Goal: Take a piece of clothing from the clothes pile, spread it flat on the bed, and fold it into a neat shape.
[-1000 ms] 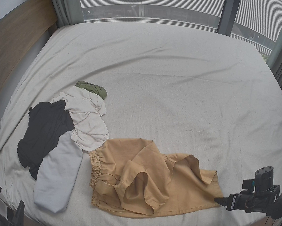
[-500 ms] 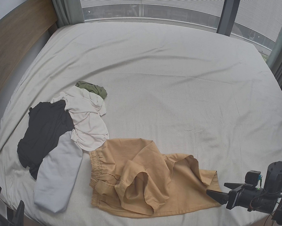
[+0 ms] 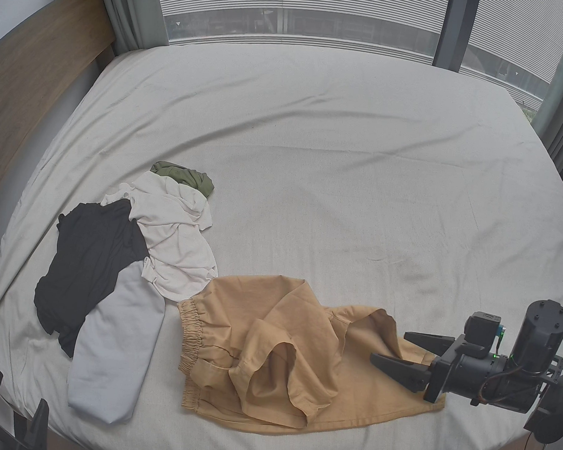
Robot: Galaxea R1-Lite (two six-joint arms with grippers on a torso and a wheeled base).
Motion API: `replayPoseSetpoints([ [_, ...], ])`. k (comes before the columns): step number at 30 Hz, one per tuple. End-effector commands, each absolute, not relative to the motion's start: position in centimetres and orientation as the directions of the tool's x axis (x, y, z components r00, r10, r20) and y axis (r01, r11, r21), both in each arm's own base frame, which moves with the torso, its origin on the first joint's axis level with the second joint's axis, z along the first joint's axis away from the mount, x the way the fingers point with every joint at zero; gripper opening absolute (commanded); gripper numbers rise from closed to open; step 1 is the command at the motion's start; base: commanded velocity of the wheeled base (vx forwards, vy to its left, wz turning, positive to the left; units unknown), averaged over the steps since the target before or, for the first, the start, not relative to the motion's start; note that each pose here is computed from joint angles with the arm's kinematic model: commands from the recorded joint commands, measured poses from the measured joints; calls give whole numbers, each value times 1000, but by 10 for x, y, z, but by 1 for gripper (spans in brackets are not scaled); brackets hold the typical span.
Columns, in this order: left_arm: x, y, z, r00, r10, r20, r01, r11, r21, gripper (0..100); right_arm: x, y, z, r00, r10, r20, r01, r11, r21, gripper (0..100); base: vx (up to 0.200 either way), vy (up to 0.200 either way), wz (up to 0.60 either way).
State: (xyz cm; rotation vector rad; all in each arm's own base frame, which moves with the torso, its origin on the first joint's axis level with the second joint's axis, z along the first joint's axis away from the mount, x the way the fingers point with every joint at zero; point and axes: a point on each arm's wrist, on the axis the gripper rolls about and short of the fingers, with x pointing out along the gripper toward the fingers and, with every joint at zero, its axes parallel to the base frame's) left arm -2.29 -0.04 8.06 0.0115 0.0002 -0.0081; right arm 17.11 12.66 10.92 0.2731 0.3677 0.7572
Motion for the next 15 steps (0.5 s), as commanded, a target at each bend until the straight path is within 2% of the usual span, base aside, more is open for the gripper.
replayPoseSetpoints([
  [1, -23, 0, 75, 1000, -8, -5, 8, 1000, 11, 100, 184, 147, 88, 625, 735, -263, -637, 675, 373, 100, 0, 0, 0],
  [15, -23, 0, 75, 1000, -8, -3, 8, 1000, 11, 100, 191, 192, 79, 549, 800, -243, -711, 599, 368, 100, 0, 0, 0],
])
